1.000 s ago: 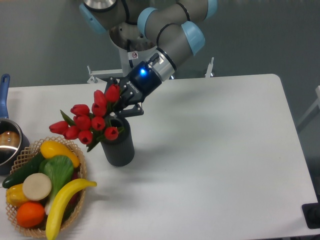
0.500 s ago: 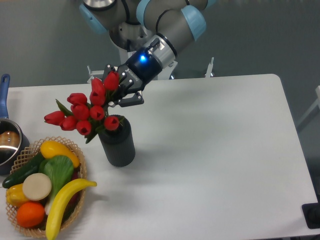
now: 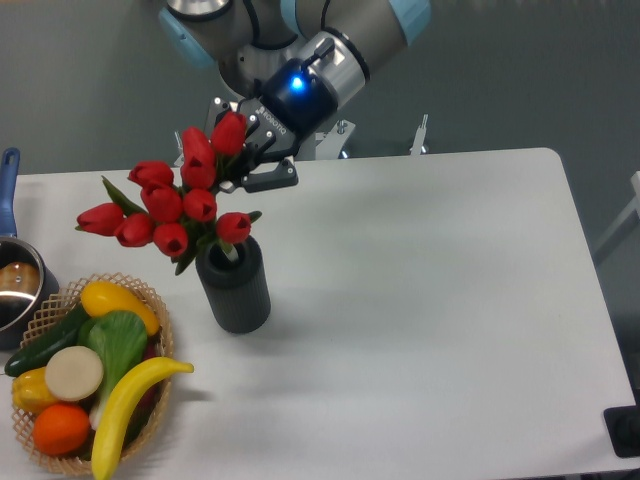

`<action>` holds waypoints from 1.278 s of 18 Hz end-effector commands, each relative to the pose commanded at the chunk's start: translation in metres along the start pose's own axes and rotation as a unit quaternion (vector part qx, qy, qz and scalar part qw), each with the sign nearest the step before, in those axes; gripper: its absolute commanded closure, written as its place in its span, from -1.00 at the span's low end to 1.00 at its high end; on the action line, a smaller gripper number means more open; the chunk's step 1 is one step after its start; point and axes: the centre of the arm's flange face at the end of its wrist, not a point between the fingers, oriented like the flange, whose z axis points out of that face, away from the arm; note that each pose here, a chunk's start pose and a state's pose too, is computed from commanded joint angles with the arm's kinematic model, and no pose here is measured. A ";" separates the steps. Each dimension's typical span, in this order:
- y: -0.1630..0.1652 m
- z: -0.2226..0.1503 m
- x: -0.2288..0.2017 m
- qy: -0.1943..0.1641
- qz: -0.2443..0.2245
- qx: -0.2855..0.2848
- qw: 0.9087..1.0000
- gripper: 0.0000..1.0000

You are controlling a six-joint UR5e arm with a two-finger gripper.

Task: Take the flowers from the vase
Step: 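Lift the gripped red tulips up out of the black vase, then carry the tulips away from the vase and hold them above the table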

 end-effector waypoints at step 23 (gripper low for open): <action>0.020 -0.094 -0.155 -0.198 0.015 -0.134 0.971 1.00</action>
